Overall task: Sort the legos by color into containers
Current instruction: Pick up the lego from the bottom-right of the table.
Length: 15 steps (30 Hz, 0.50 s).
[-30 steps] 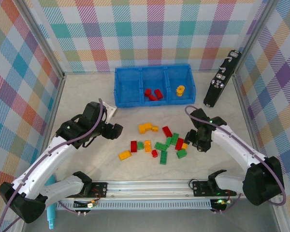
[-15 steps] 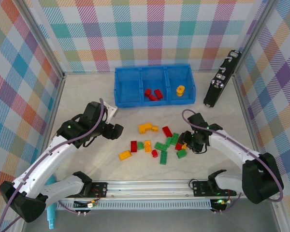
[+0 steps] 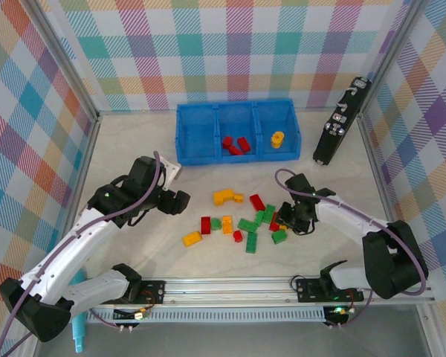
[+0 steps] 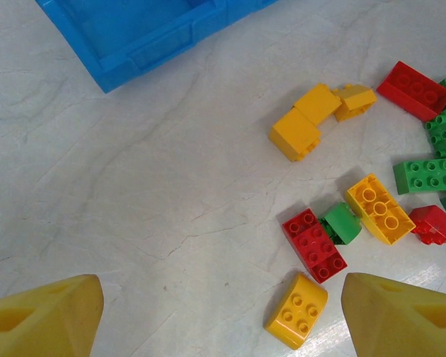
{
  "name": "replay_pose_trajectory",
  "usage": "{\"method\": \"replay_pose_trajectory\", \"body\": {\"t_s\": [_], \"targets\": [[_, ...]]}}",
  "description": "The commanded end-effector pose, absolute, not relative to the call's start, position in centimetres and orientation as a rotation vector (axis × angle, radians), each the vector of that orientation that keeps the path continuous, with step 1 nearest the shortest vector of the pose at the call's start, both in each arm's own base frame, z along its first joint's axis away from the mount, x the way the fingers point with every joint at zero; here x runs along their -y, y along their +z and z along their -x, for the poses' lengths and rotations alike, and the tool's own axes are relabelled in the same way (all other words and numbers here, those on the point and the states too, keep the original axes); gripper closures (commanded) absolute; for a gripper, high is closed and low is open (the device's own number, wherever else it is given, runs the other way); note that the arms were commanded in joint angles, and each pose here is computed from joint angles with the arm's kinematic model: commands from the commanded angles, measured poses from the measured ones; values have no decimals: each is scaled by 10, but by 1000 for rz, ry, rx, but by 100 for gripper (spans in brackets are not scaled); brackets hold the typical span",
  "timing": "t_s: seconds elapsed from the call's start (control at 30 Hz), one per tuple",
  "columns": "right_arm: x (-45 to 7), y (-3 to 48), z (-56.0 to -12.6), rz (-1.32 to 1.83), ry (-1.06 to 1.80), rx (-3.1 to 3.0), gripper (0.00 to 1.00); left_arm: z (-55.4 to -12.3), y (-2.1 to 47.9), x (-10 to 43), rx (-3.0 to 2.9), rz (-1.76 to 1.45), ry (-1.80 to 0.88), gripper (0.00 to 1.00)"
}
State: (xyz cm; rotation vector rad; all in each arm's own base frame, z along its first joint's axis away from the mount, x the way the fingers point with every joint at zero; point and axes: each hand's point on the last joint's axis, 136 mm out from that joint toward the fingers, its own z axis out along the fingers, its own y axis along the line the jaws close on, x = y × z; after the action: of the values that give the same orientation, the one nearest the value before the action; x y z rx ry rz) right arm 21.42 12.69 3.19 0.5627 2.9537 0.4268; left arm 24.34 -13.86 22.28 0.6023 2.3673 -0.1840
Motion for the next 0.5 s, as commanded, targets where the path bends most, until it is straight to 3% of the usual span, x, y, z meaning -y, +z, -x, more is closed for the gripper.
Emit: {"method": "replay_pose_trajectory", "body": {"t_s": [0.0, 0.17, 0.47], "targets": [[-116, 17, -210, -576, 328, -2993, 66, -247, 232, 141, -2335, -600, -194, 16], [-108, 15, -206, -581, 273, -3006, 74, -247, 232, 140, -2335, -598, -194, 16], [-92, 64, -217, -466, 216, -2943, 75, -246, 231, 141, -2332, -597, -201, 16]]}}
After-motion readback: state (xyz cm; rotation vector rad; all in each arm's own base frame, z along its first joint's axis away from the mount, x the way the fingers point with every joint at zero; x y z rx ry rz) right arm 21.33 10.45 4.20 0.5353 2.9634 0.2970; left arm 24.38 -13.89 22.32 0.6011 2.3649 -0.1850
